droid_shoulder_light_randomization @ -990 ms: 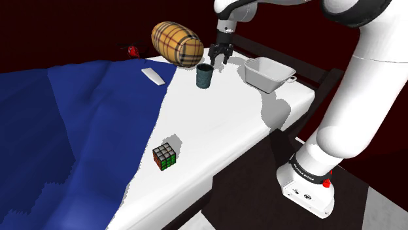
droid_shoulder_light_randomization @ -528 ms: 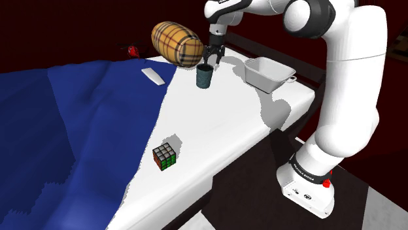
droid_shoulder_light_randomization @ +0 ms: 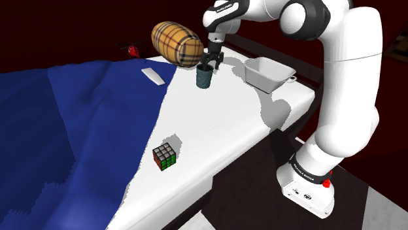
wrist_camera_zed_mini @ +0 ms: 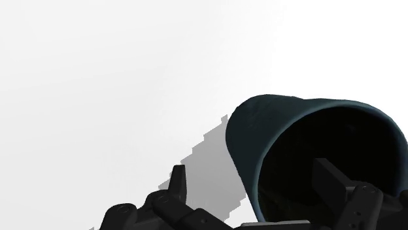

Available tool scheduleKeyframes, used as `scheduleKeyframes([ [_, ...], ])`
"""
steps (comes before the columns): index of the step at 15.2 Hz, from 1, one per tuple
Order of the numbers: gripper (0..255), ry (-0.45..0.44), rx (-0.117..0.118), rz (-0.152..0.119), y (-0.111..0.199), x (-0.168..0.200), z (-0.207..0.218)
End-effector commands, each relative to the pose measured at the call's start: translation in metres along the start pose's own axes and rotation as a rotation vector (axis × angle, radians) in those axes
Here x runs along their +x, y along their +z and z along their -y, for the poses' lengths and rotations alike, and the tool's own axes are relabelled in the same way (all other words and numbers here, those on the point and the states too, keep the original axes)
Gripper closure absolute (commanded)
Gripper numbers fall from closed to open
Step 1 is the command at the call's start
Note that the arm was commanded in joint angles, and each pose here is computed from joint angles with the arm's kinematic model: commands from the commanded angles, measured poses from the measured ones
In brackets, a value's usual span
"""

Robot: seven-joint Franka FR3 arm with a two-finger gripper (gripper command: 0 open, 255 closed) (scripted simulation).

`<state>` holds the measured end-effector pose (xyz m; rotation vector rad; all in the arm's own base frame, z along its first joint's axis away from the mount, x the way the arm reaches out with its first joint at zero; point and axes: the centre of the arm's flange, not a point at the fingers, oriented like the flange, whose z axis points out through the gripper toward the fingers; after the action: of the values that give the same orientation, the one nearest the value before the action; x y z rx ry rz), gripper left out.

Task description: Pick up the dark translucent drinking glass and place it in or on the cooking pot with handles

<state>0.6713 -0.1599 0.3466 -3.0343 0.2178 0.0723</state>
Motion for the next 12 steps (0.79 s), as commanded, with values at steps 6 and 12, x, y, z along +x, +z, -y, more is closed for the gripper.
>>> scheduleKeyframes([
  [6, 0, 0.000, 0.000, -0.001, 0.0018, 0.0004, 0.0004],
  [12, 255, 0.000, 0.000, -0.001, 0.0018, 0.0003, 0.0004],
])
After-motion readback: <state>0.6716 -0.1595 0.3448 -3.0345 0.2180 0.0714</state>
